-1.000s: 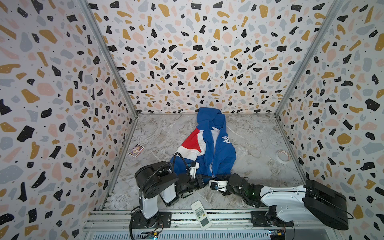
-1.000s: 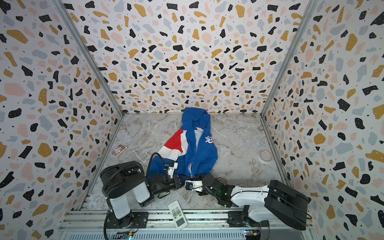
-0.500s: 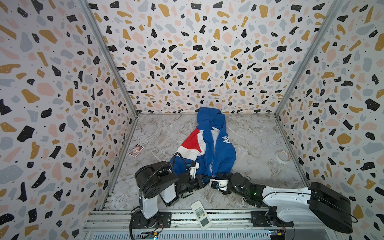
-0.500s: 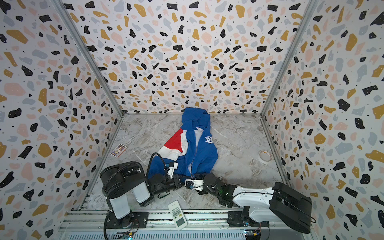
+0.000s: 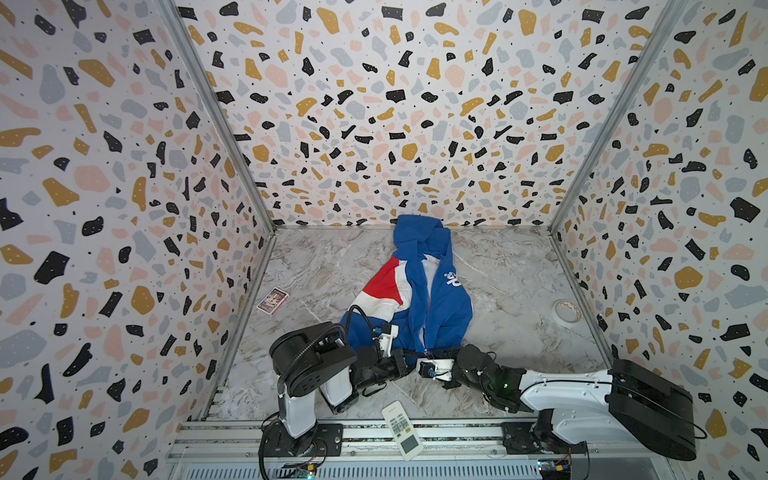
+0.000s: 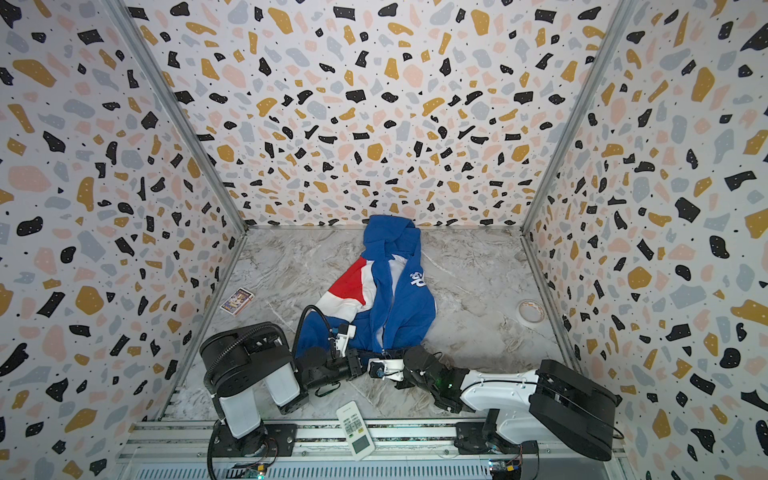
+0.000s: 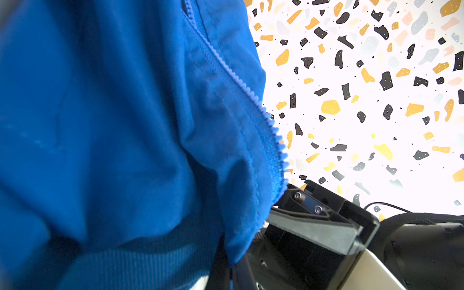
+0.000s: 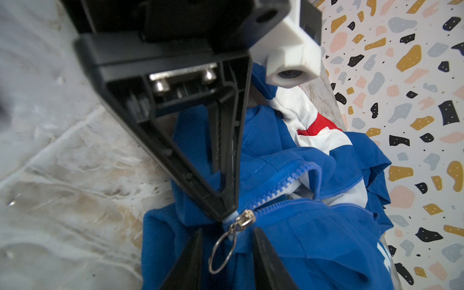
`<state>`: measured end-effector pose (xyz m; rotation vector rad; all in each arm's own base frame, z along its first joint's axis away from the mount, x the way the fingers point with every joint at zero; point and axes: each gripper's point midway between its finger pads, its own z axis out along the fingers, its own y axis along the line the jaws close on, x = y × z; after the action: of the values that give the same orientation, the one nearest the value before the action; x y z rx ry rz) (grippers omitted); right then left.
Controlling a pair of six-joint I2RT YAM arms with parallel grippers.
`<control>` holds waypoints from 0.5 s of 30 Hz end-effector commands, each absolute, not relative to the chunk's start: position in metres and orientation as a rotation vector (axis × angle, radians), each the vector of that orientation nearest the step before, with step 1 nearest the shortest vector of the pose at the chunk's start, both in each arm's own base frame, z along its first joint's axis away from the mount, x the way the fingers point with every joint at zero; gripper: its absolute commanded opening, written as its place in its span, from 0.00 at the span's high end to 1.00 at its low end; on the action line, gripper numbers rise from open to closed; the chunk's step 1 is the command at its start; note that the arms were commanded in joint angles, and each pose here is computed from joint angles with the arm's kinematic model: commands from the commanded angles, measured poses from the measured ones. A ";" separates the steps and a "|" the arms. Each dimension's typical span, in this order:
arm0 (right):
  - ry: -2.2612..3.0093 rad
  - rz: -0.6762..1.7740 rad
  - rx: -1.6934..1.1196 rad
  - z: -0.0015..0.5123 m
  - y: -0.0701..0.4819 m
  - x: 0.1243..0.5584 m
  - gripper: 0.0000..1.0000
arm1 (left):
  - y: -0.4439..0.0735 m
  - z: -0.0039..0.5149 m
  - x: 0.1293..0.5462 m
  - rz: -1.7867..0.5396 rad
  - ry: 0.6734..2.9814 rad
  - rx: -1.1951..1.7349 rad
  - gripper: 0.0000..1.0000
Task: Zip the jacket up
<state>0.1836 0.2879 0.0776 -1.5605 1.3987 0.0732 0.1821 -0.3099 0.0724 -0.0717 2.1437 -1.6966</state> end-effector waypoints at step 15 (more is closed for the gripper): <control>1.391 0.002 -1.557 0.091 0.288 0.197 1.00 | -0.315 0.107 0.180 -1.741 1.962 0.076 1.00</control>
<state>0.1873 0.2859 0.0736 -1.6041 1.3951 0.0232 0.1823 -0.3096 0.0711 -0.0409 2.1374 -1.6745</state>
